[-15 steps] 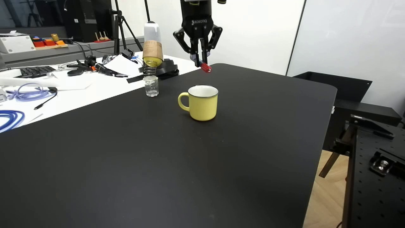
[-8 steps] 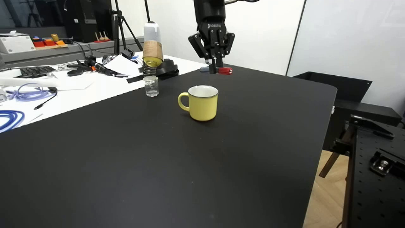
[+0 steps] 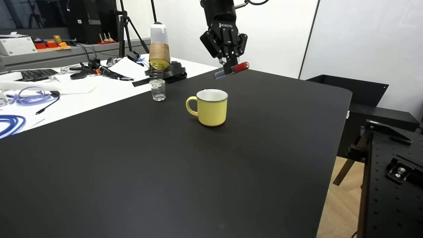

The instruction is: Put the marker in the mug

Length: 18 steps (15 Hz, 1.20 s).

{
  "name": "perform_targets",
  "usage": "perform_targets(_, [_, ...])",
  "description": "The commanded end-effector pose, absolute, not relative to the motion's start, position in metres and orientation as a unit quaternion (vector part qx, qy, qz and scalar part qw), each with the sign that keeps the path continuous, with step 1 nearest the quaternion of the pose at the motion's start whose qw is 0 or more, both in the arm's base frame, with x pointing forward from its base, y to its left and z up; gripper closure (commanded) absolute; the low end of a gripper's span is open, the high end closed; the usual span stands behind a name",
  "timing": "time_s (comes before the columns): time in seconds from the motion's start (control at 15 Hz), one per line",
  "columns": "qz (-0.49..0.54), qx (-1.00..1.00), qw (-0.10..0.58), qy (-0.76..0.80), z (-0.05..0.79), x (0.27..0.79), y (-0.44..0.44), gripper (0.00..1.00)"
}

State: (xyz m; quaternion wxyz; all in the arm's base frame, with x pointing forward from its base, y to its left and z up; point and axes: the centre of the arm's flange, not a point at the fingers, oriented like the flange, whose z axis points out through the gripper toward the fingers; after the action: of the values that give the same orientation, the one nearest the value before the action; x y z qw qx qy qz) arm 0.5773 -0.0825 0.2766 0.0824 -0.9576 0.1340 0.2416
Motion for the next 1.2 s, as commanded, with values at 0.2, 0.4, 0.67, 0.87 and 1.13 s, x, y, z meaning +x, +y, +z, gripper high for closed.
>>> perform_targets(0.2, [0.306,-0.935,0.113,0.138,0.266,0.631,-0.108,0.95])
perform_targets(0.4, [0.333,-0.927,0.115,0.125,0.253,0.642,-0.105,0.95])
perform_targets(0.67, [0.356,-0.92,0.116,0.114,0.237,0.653,-0.102,0.95])
perform_targets(0.87, [0.37,-0.915,0.119,0.107,0.228,0.659,-0.099,0.95])
perform_targets(1.13, [0.383,-0.911,0.12,0.098,0.217,0.665,-0.098,0.95])
